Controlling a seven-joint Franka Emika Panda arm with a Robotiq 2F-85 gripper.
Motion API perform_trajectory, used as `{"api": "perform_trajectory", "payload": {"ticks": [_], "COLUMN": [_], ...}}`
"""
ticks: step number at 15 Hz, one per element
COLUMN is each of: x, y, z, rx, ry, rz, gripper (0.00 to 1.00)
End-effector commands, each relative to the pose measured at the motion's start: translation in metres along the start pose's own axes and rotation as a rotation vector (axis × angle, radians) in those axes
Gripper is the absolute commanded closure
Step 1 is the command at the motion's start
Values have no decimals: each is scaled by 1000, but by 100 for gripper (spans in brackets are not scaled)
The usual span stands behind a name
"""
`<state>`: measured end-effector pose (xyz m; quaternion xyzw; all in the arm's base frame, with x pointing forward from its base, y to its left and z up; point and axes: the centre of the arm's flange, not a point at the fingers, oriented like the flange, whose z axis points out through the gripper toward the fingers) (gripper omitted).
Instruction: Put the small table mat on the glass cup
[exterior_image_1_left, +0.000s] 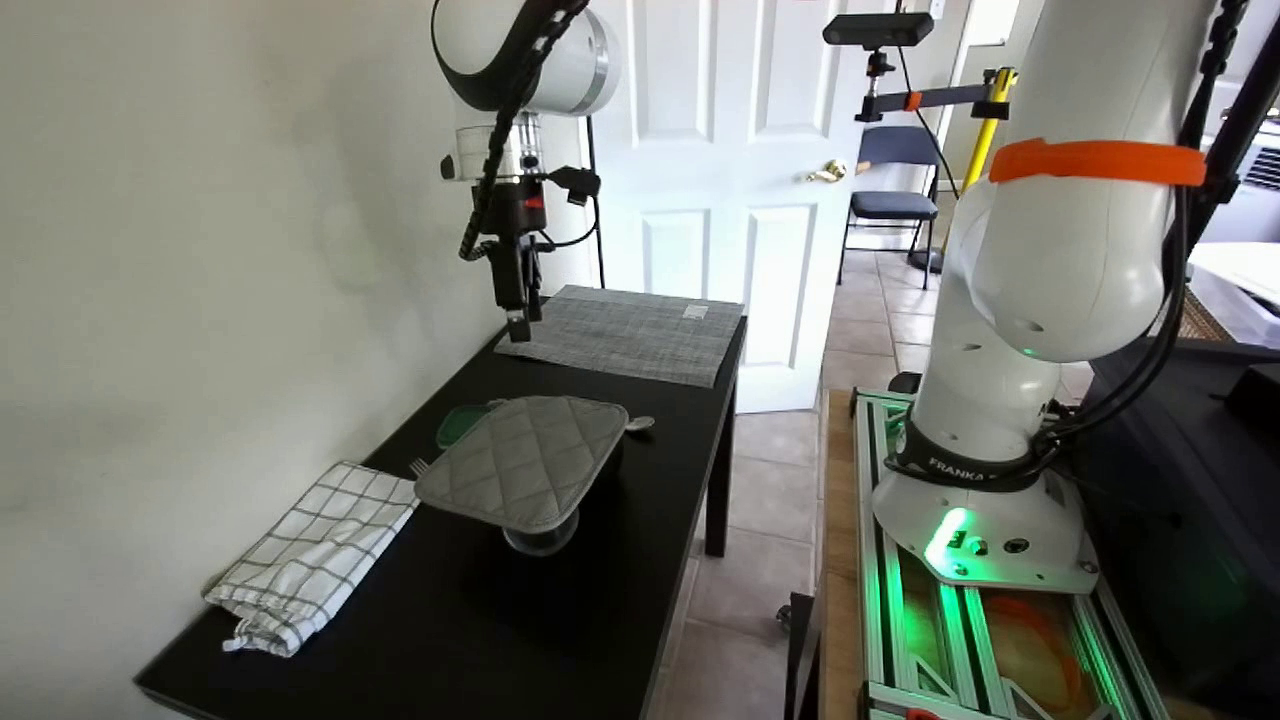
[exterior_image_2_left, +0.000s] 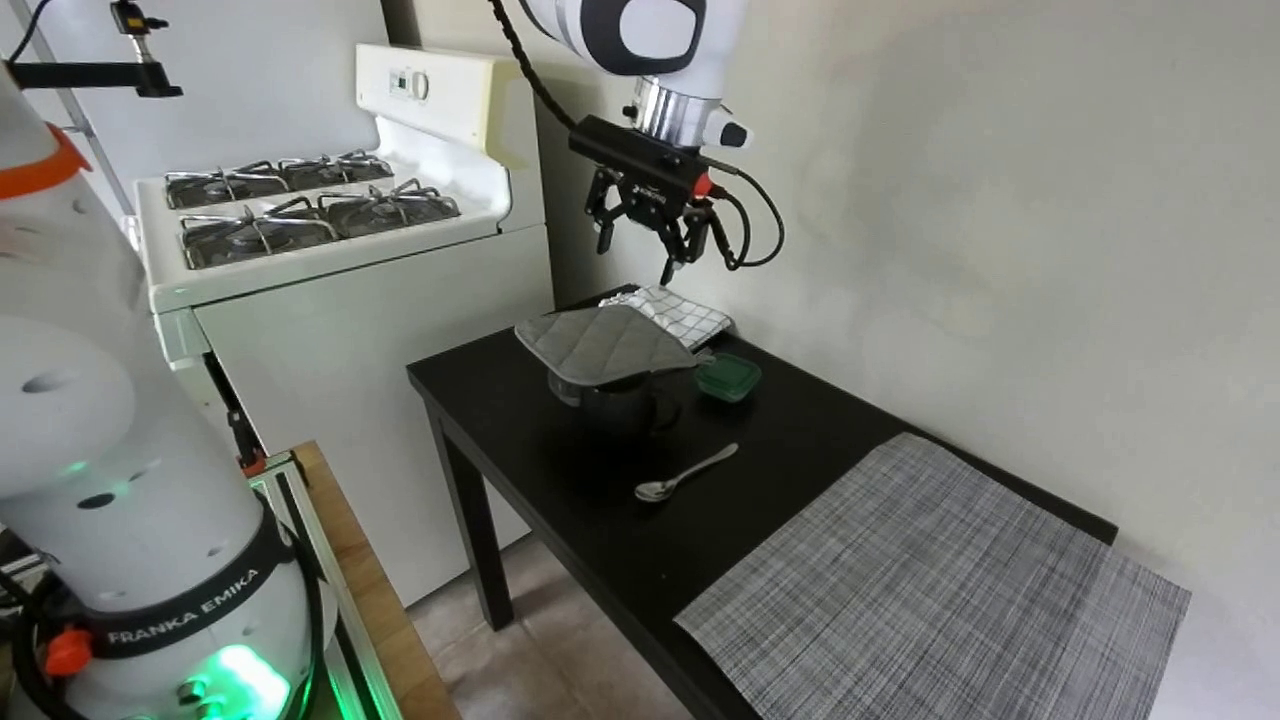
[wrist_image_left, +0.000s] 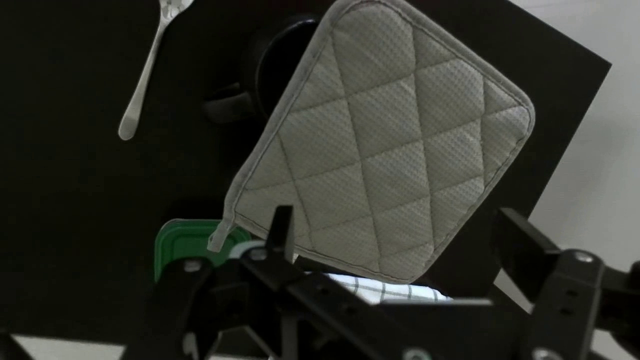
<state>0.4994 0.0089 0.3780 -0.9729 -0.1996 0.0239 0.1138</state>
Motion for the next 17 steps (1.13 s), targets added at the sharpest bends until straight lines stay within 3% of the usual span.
{"api": "perform_trajectory", "payload": {"ticks": [1,17], "x": [1,2], "y": [-4,-4], "z": [0,-1], "rx": [-10,-13], "ry": [-5,-4], "rz": [1,2], "gripper": [0,0]}}
